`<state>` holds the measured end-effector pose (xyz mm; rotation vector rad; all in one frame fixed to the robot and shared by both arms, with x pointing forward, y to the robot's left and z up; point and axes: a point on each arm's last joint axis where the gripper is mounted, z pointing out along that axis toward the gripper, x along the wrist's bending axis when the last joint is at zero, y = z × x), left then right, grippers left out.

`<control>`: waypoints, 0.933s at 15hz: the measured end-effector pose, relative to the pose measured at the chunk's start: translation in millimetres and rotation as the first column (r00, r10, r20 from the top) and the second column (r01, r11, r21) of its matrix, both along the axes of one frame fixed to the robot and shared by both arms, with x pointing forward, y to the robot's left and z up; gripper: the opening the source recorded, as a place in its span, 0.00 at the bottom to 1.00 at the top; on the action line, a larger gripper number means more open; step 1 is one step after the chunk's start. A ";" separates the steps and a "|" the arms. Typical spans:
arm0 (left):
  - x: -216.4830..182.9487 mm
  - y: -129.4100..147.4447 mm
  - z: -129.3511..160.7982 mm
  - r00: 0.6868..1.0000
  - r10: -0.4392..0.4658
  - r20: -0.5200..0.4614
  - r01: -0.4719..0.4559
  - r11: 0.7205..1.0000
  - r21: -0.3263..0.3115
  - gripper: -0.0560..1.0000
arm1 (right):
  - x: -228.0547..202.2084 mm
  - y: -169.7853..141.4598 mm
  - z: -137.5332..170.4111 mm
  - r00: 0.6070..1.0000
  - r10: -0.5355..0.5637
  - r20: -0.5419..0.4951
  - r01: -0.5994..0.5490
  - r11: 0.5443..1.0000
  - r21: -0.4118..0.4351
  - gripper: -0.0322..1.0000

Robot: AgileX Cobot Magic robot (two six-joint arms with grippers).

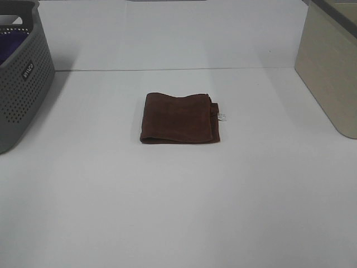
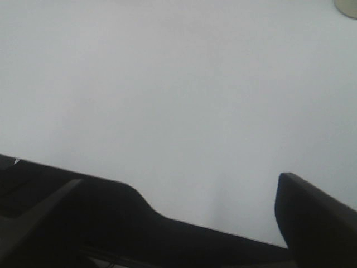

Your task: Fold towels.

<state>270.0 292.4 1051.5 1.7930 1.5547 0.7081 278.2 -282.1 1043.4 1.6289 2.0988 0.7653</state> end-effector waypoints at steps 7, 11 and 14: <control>-36.4 1.9 3.1 0.969 0.086 0.233 -0.085 0.996 -0.014 0.73 | -44.4 -0.4 5.5 0.955 -0.028 0.294 0.022 0.999 0.026 0.85; -37.2 1.9 3.0 0.967 0.086 0.238 -0.085 0.996 -0.014 0.73 | -53.0 0.0 5.1 0.938 -0.027 0.346 0.017 0.999 0.033 0.85; -37.2 1.9 3.0 0.967 0.086 0.238 -0.085 0.996 -0.014 0.73 | -53.1 0.0 5.1 0.938 -0.027 0.347 0.016 0.999 0.034 0.85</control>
